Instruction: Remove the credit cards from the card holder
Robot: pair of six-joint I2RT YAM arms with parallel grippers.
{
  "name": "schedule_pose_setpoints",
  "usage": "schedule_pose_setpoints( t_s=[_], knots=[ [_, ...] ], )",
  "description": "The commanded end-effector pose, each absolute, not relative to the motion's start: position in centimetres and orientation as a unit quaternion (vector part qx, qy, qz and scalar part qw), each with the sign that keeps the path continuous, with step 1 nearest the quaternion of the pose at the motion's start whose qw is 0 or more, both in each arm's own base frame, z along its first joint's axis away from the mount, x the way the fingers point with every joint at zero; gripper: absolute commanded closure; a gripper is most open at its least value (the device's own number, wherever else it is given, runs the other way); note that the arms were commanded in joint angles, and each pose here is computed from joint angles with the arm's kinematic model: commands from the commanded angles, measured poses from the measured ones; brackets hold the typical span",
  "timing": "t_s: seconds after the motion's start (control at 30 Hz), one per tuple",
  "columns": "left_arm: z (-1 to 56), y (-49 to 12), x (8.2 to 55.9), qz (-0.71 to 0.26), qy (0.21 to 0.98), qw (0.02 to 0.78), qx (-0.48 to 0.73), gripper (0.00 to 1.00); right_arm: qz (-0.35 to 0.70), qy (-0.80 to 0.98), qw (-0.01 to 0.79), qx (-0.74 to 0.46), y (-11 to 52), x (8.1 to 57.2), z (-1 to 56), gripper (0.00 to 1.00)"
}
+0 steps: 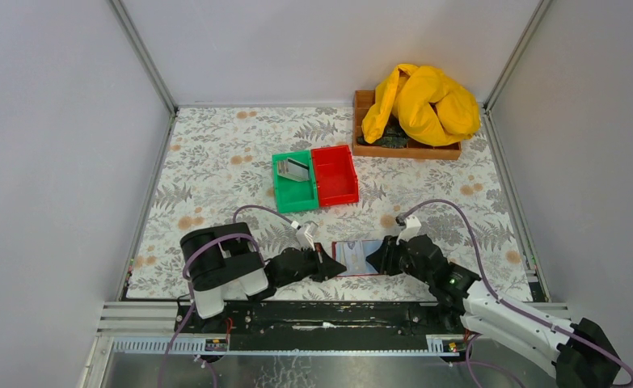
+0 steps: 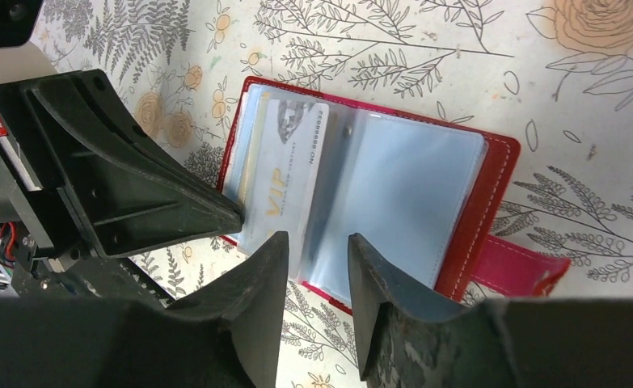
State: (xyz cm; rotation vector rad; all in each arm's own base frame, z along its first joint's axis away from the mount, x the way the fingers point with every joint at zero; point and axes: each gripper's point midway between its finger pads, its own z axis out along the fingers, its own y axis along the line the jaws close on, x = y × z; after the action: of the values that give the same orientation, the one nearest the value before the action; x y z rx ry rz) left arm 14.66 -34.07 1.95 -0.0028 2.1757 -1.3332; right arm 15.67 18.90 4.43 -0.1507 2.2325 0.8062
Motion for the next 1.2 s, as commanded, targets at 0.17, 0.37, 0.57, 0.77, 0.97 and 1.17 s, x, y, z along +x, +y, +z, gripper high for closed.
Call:
schedule_pose_setpoints(
  t_s=[0.17, 0.37, 0.57, 0.77, 0.97, 1.17],
  knots=[
    [-1.4, -32.4, 14.0, -0.454, 0.849, 0.271, 0.014, 1.00, 0.369, 0.846, 0.380, -0.062, 21.3, 16.4, 5.8, 0.58],
    [-1.4, -32.2, 13.9, -0.457, 0.847, 0.271, 0.012, 1.00, 0.378, 0.850, 0.363, -0.062, 21.9, 16.3, 4.9, 0.67],
    [-1.4, -32.1, 13.9, -0.460, 0.846, 0.270, 0.009, 1.00, 0.378, 0.849, 0.364, -0.063, 21.8, 16.1, 4.9, 0.74],
    [-1.5, -32.1, 13.9, -0.462, 0.846, 0.266, 0.009, 1.00, 0.394, 0.842, 0.363, -0.067, 22.1, 15.8, 5.4, 0.91],
    [-1.4, -32.1, 13.9, -0.465, 0.845, 0.265, 0.008, 1.00, 0.398, 0.838, 0.365, -0.073, 22.2, 15.6, 5.8, 1.00],
    [-1.5, -32.0, 13.8, -0.467, 0.844, 0.264, 0.006, 1.00, 0.374, 0.845, 0.376, -0.063, 21.1, 16.0, 5.6, 1.00]
  ],
)
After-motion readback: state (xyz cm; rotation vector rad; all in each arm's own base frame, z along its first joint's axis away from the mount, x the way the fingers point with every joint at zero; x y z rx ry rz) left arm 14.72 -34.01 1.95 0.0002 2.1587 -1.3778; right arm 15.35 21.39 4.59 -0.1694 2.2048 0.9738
